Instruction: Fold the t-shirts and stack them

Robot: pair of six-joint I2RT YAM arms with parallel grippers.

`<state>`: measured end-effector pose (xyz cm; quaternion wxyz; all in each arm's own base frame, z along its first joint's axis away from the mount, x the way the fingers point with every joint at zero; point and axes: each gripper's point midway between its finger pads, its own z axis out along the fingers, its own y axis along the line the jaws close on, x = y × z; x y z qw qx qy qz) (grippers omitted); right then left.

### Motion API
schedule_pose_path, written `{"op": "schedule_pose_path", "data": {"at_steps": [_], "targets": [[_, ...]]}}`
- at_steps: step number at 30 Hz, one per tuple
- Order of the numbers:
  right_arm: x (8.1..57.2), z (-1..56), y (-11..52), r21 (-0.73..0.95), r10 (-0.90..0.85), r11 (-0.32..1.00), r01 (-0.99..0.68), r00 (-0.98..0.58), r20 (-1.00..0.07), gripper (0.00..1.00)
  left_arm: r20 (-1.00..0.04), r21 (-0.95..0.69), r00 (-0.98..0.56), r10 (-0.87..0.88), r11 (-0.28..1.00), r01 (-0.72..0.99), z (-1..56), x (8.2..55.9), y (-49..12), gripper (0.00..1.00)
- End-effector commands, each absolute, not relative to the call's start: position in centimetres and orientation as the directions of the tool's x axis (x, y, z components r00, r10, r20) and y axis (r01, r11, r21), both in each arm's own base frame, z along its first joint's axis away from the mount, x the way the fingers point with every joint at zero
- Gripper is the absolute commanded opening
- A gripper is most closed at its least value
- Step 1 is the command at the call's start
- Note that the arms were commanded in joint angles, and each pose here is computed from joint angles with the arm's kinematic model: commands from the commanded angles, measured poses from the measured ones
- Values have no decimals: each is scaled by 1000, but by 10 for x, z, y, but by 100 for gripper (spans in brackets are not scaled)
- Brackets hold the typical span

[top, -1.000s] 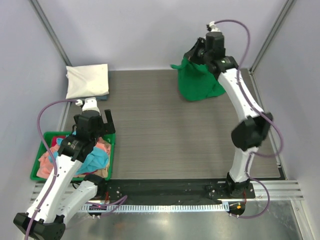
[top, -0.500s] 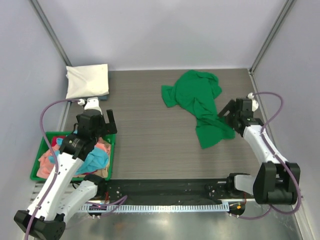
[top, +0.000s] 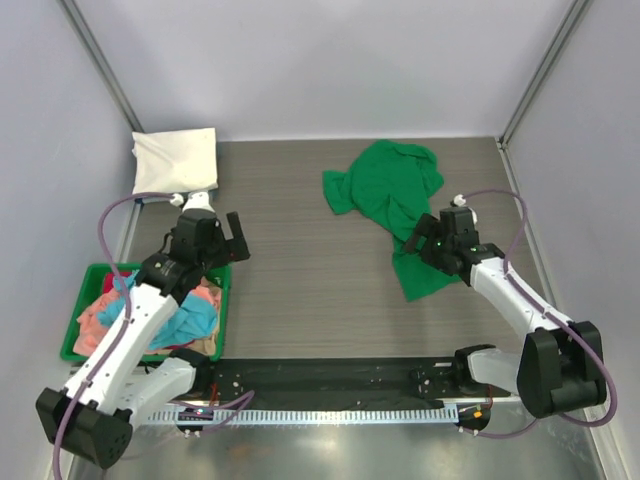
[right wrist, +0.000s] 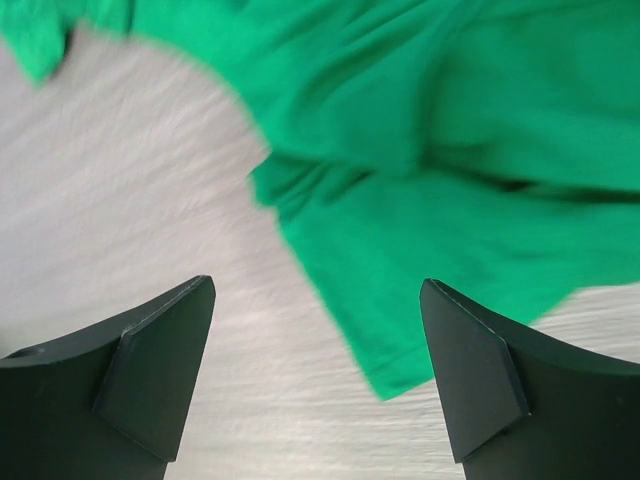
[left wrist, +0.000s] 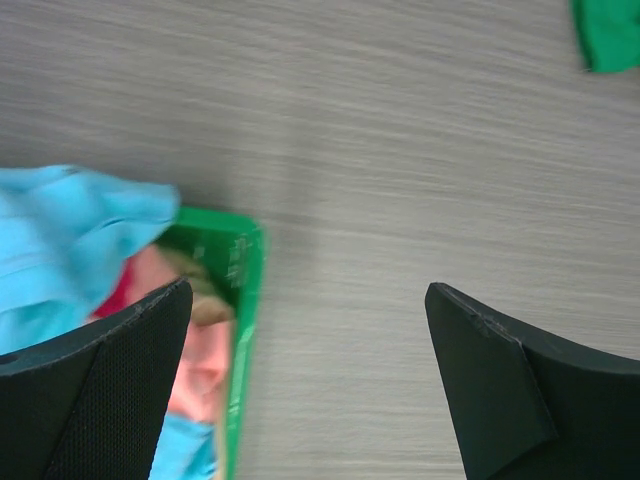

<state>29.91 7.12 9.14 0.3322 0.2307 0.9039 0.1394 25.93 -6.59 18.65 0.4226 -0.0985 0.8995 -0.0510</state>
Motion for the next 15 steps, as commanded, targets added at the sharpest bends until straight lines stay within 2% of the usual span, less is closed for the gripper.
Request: {"op": "schedule_pose_path", "data": {"at_steps": [1, 2, 5, 6, 8, 9, 10, 12, 13, 14, 15], "targets": [[316, 111, 96, 429, 472, 870, 241, -659, -586, 89, -750, -351, -571, -334, 932, -85, 200, 294, -113, 100], [314, 108, 99, 413, 455, 880, 236, -668, -588, 89, -724, -338, -616, -309, 938, -74, 183, 302, -129, 100], [311, 111, 103, 402, 436, 889, 219, -672, -599, 89, -717, -387, -621, -316, 922, -22, 190, 338, -164, 100], [309, 111, 102, 400, 431, 891, 214, -674, -600, 89, -682, -371, -668, -298, 928, -36, 164, 353, -175, 100], [305, 114, 104, 403, 413, 896, 186, -679, -606, 89, -702, -415, -632, -327, 910, -9, 175, 390, -197, 100], [300, 117, 107, 418, 408, 894, 163, -684, -605, 89, -674, -390, -671, -309, 920, -32, 146, 405, -204, 100], [297, 119, 107, 418, 405, 895, 158, -681, -610, 89, -704, -408, -633, -321, 913, -10, 166, 432, -216, 100], [285, 124, 112, 447, 398, 886, 123, -696, -598, 89, -714, -403, -629, -307, 915, 11, 164, 461, -231, 100], [281, 126, 114, 455, 395, 883, 112, -700, -595, 89, -688, -380, -671, -276, 925, 10, 127, 477, -242, 100], [274, 124, 114, 458, 389, 883, 105, -708, -589, 89, -722, -408, -627, -293, 912, 43, 153, 504, -255, 100], [271, 126, 116, 464, 382, 881, 87, -708, -594, 89, -719, -404, -635, -282, 913, 52, 142, 517, -263, 100]]}}
